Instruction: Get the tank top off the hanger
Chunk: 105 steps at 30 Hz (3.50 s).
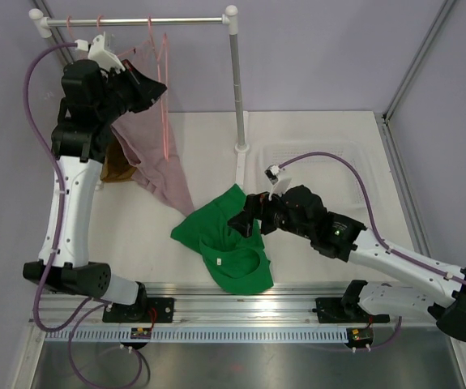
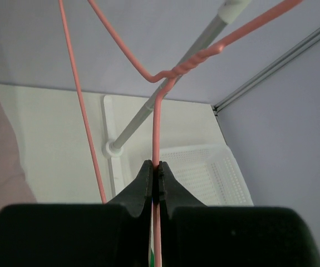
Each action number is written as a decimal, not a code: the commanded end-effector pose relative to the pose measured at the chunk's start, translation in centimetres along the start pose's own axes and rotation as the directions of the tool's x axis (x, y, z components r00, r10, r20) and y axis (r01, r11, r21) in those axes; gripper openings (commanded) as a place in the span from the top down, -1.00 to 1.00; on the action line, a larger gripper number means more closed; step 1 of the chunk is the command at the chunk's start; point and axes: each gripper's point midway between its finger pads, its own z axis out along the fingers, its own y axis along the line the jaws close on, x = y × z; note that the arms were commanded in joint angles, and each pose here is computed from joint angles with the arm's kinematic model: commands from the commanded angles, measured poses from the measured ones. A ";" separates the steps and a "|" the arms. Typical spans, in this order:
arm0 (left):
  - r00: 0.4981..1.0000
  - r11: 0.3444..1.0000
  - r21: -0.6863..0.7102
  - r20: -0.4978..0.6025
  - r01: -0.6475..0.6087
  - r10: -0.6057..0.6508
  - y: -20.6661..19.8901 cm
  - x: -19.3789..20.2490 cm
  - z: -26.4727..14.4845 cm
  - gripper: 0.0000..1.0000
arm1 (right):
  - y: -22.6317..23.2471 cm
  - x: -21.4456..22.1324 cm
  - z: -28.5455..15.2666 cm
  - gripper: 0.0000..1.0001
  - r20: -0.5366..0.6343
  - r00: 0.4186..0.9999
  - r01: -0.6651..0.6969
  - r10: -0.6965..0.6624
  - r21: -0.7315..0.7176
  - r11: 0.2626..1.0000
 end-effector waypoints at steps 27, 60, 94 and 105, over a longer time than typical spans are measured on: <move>0.995 0.994 0.077 -0.070 0.072 -0.066 2.9 -2.5 8.9 -0.21 | -3.7 2.0 1.6 -0.99 -0.098 0.986 0.151 -0.137 0.149 0.977; 0.954 0.849 -0.515 0.180 -0.116 0.239 14.2 12.2 -18.5 -0.98 | -3.8 8.8 9.0 1.00 -0.436 0.827 0.495 -0.355 0.267 0.827; 0.959 0.862 -0.491 0.164 -0.126 0.233 14.1 13.2 -18.3 -0.98 | -27.7 -17.1 -2.9 1.00 -0.129 0.959 0.248 -0.254 0.816 0.523; 0.973 0.876 -0.465 0.114 -0.126 0.200 12.9 12.4 -17.7 -0.98 | -34.1 -9.9 1.2 -0.02 -0.222 0.975 0.198 -0.022 0.815 0.545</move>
